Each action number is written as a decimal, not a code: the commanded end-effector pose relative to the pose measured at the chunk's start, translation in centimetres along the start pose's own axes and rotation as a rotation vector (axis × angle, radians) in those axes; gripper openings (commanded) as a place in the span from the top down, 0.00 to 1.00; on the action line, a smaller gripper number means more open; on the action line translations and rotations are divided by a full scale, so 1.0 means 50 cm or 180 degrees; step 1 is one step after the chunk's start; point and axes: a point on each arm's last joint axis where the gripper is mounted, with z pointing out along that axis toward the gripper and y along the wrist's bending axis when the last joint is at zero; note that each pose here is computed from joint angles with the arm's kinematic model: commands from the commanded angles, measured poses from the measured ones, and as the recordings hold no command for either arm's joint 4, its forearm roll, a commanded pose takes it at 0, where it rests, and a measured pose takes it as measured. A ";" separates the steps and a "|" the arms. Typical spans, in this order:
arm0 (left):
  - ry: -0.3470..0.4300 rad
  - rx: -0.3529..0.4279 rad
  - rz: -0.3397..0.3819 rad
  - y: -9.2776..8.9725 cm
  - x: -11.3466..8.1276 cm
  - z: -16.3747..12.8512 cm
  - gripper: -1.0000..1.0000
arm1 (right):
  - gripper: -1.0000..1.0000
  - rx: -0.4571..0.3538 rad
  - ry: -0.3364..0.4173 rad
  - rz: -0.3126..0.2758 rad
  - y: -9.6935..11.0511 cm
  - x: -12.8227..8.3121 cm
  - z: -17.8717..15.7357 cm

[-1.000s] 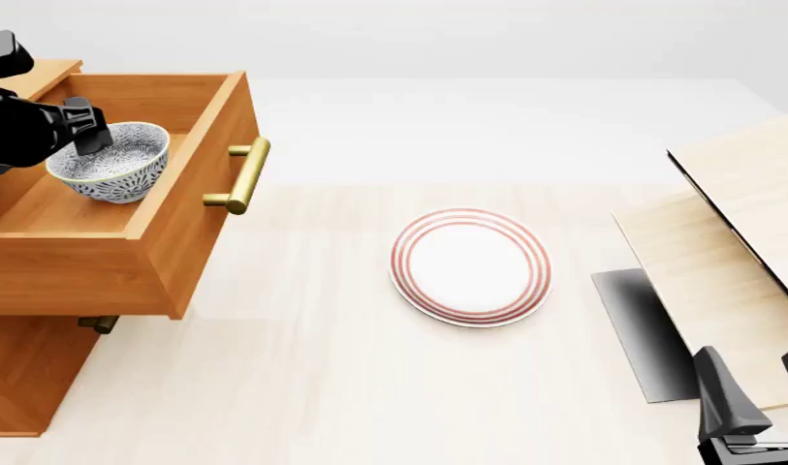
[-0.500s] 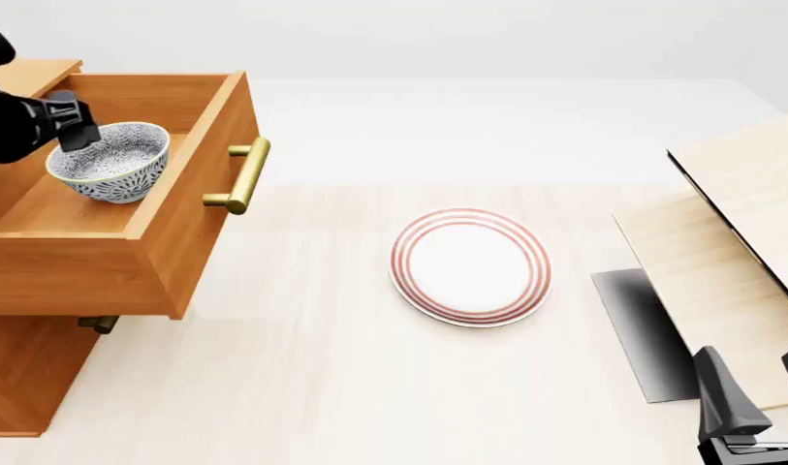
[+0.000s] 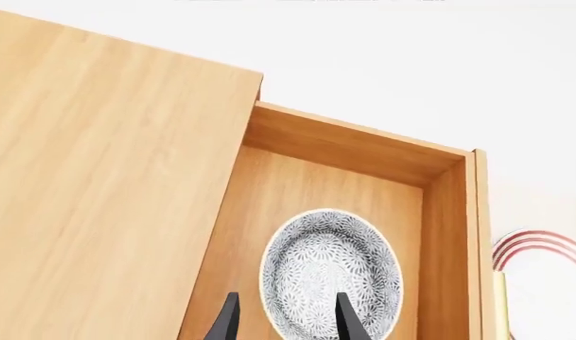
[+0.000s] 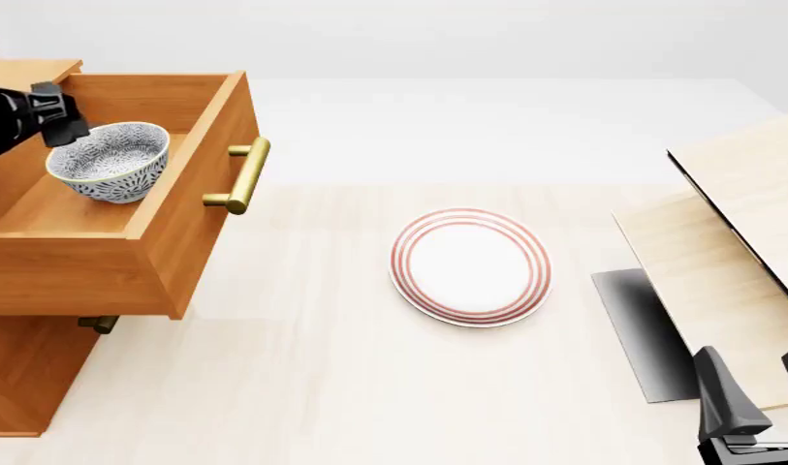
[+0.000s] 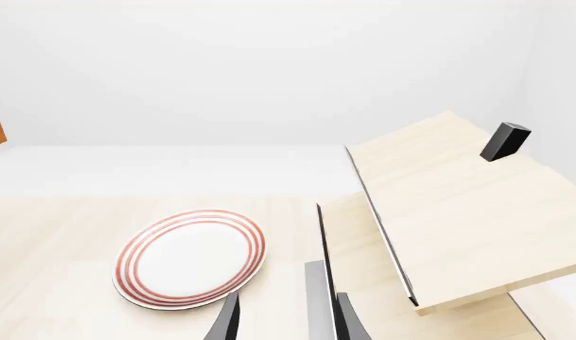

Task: Open the top drawer of the cabinet and put the bowl in it.

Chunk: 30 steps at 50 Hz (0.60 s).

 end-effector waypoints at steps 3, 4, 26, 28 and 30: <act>-0.0037 0.0018 0.0055 -0.004 -0.006 -0.030 0.00 | 0.00 0.0001 -0.0002 -0.0002 0.000 0.000 0.000; -0.0037 0.0002 0.0071 0.000 -0.006 -0.031 0.00 | 0.00 0.0001 -0.0002 -0.0002 0.000 0.000 0.000; -0.0111 0.0021 0.0102 -0.004 -0.018 -0.075 0.00 | 0.00 0.0001 -0.0002 -0.0002 0.000 0.000 0.000; -0.0126 0.0025 0.0088 -0.004 -0.018 -0.080 0.00 | 0.00 0.0001 -0.0002 -0.0002 0.000 0.000 0.000; -0.0120 0.0020 0.0099 -0.003 -0.018 -0.080 0.00 | 0.00 0.0001 -0.0002 -0.0002 0.000 0.000 0.000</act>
